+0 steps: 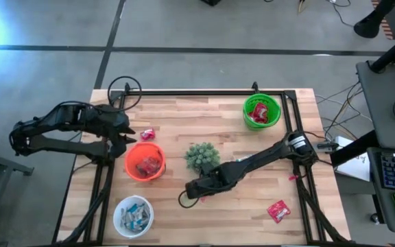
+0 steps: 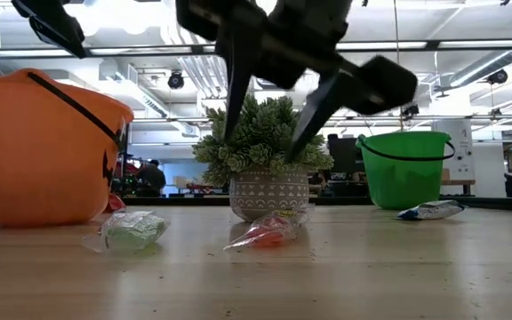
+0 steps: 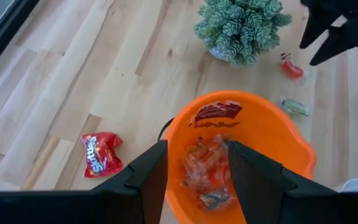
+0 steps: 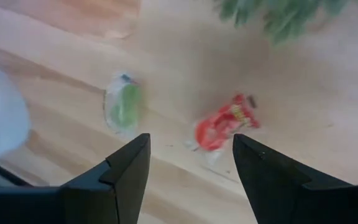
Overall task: Sort candy
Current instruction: Put the red gummy into the orange bucket
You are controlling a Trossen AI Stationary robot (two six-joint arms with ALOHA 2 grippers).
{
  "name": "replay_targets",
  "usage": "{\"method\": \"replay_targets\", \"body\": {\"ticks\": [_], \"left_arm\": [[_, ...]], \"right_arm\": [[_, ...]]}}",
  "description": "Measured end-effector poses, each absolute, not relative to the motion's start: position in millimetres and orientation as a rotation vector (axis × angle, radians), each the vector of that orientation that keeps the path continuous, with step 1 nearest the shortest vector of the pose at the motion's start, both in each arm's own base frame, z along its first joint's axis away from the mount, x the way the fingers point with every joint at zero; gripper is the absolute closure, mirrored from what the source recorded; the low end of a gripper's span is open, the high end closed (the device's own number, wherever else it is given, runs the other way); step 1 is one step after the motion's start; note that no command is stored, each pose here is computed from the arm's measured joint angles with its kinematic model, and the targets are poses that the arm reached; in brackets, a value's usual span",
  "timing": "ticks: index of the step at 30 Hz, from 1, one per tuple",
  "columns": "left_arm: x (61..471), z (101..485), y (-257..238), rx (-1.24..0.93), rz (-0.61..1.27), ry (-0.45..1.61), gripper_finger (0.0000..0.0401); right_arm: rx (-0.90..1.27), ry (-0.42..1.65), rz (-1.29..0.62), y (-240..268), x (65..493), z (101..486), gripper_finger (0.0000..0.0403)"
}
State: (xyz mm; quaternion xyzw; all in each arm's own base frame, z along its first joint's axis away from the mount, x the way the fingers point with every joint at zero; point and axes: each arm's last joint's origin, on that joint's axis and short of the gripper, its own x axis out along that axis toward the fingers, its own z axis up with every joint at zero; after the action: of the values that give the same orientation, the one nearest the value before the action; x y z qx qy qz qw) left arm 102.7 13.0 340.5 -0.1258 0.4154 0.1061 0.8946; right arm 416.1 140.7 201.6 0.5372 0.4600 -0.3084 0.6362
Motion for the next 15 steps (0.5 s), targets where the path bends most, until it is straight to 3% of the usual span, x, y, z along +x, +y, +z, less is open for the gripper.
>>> {"method": "replay_targets", "body": {"ticks": [15], "left_arm": [[101.2,340.8,12.8,-0.220,0.200,0.861,0.0251]], "right_arm": [[1.279,1.066,-0.816,142.2,403.9,175.6,0.0182]]}}
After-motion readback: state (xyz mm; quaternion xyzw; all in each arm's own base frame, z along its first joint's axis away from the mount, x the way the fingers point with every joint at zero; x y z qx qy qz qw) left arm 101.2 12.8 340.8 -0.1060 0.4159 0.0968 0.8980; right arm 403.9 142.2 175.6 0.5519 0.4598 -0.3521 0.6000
